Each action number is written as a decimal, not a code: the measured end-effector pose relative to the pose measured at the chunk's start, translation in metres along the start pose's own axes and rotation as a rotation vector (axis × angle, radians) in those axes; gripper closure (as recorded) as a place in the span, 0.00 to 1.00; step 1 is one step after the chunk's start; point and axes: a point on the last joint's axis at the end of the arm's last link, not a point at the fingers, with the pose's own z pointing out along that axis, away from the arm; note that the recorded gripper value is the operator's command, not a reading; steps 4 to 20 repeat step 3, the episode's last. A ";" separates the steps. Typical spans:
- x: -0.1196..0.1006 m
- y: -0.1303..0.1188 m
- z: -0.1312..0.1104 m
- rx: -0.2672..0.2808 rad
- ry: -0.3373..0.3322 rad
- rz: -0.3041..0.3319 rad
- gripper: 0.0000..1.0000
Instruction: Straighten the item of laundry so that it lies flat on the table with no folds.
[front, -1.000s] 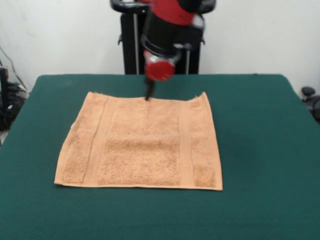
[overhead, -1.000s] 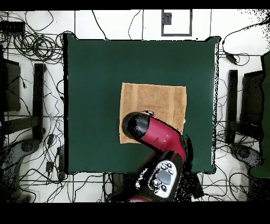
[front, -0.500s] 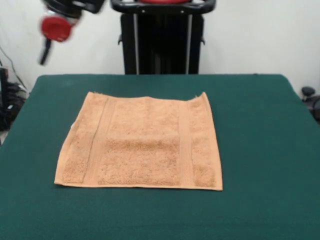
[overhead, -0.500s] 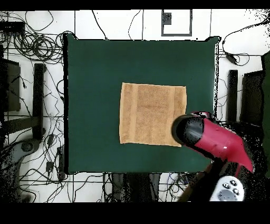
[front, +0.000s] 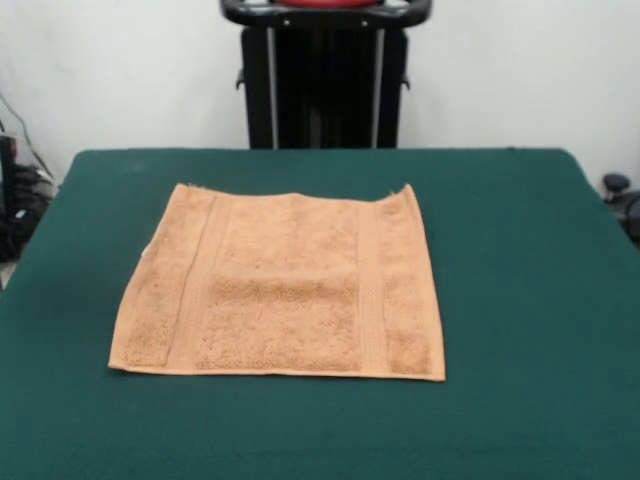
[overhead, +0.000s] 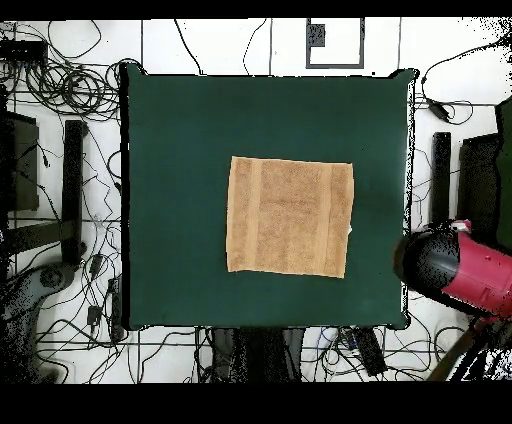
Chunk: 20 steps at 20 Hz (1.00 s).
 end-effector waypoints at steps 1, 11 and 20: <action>-0.007 -0.004 0.004 0.005 -0.019 -0.018 0.00; -0.012 -0.006 0.006 0.008 -0.031 -0.030 0.00; -0.012 -0.006 0.006 0.008 -0.031 -0.030 0.00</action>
